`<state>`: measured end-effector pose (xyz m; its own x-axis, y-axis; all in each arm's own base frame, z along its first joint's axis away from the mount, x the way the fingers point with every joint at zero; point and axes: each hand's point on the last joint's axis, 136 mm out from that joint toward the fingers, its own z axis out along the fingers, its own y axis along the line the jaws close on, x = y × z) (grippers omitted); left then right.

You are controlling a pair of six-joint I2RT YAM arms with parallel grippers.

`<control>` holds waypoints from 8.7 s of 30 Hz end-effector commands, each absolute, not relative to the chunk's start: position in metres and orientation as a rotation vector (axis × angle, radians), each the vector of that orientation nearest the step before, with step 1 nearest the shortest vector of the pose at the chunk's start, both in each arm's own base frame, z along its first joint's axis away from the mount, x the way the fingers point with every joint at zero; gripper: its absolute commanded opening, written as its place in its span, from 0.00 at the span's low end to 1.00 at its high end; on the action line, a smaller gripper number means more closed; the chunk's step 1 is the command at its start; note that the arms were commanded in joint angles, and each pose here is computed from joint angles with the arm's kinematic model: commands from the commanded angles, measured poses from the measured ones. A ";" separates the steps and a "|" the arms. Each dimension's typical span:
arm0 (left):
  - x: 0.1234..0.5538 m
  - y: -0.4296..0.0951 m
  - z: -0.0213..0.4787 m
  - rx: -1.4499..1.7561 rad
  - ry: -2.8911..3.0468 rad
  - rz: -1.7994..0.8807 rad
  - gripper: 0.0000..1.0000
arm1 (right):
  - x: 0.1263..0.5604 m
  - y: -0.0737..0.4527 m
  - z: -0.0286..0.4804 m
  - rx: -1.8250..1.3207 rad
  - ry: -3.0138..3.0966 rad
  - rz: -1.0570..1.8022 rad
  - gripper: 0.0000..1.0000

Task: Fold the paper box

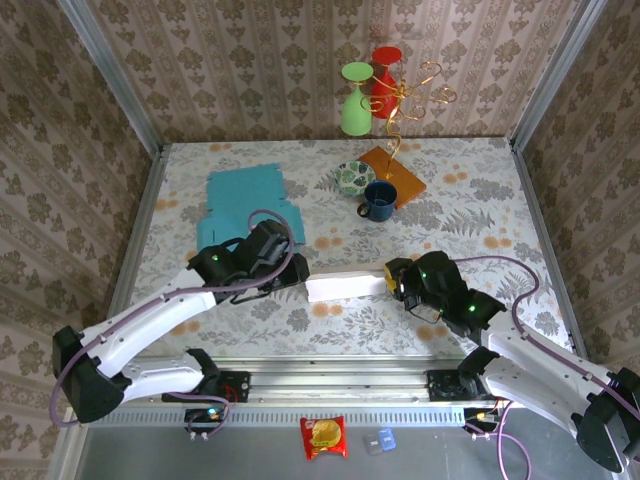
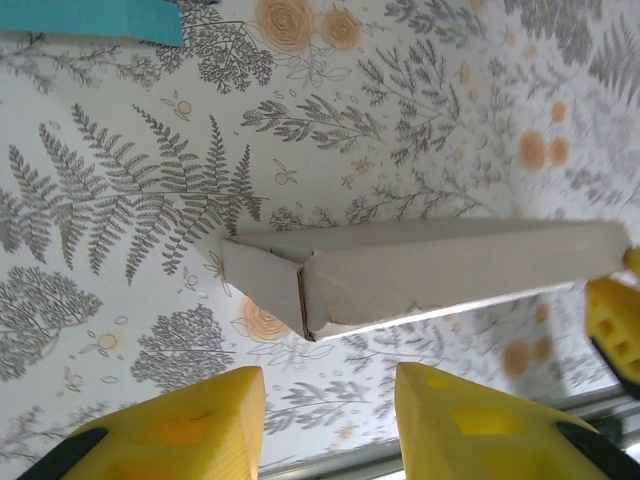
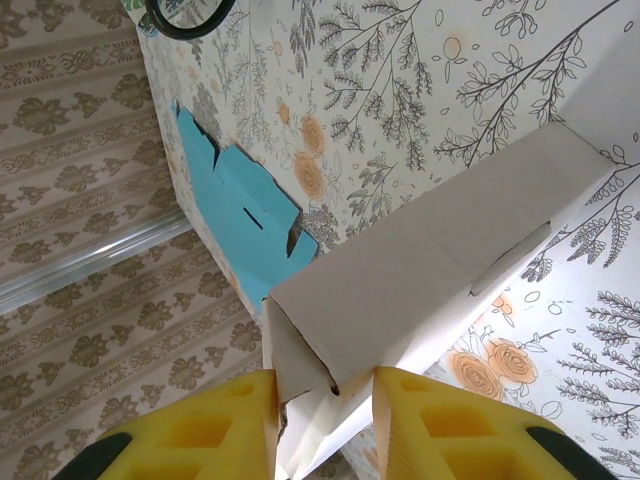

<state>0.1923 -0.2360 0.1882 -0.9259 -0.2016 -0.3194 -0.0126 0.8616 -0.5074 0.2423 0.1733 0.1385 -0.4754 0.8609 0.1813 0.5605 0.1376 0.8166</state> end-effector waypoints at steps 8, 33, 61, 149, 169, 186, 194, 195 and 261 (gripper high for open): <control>0.205 -0.246 0.165 -0.653 2.628 -1.066 0.40 | 0.226 0.156 0.099 1.466 2.180 1.074 0.29; 0.205 -0.259 0.155 -0.744 2.596 -1.203 0.34 | 0.223 0.155 0.092 1.492 2.207 1.036 0.25; 0.178 -0.246 0.082 -0.762 2.699 -1.135 0.01 | 0.224 0.154 0.108 1.513 2.199 1.019 0.28; 0.242 -0.489 0.047 0.033 2.824 -1.234 0.16 | 0.193 0.104 0.171 1.054 2.474 0.938 0.60; 0.273 -0.398 0.101 -0.302 2.617 -1.077 0.34 | 0.219 0.111 0.196 0.917 2.423 1.000 0.59; 0.259 -0.079 0.056 -1.353 2.104 -0.806 0.50 | 0.250 0.163 0.219 0.682 2.378 1.158 0.61; 0.285 -0.052 0.050 -1.443 1.971 -0.940 0.50 | 0.252 0.171 0.218 0.668 2.380 1.185 0.61; 0.290 -0.052 0.051 -1.438 1.965 -0.954 0.50 | 0.252 0.171 0.217 0.666 2.382 1.185 0.61; 0.311 -0.139 0.191 -1.168 1.461 -1.182 0.00 | 0.345 0.392 0.202 1.025 1.957 1.632 0.55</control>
<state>0.3130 -0.1448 0.1814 -0.1919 -0.9765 -0.0986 -0.1523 0.1289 -0.9799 0.3352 0.3875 0.1895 -0.6739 0.7270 0.1319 0.3006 0.1067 0.9478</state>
